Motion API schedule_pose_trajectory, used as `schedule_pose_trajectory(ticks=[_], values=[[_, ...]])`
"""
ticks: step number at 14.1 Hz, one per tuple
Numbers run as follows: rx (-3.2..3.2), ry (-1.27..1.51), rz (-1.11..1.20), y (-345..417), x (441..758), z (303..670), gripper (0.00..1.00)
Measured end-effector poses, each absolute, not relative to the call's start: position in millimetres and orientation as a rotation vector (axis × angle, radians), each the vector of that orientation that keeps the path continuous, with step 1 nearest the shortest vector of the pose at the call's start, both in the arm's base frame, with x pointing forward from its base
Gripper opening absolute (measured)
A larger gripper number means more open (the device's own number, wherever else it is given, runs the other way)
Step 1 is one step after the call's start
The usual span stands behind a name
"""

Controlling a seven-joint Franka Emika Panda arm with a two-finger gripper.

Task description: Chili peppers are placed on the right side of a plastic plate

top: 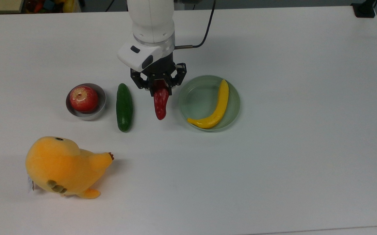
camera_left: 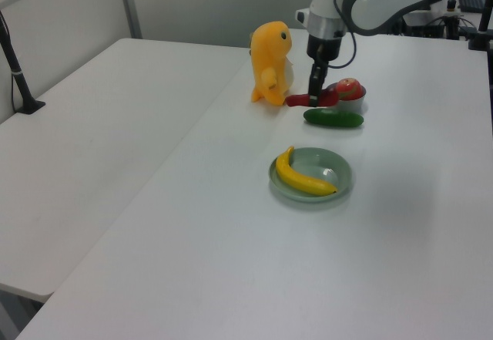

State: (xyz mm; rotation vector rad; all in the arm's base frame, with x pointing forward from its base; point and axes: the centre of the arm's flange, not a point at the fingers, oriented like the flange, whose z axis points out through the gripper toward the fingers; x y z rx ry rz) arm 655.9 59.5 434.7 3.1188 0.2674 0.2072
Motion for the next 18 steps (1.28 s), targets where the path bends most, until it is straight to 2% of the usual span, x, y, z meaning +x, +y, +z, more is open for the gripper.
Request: schedule_pose_trajectory(ticks=[3,6,14,18], values=[[3.116,0.283,0.113,55.9,631.8,408.8,0.48],[3.115,0.287,0.184,55.4,618.7,374.5,0.48],[3.129,0.215,0.282,44.0,627.7,331.1,0.48],[3.134,0.199,0.278,44.2,629.9,323.8,0.57]])
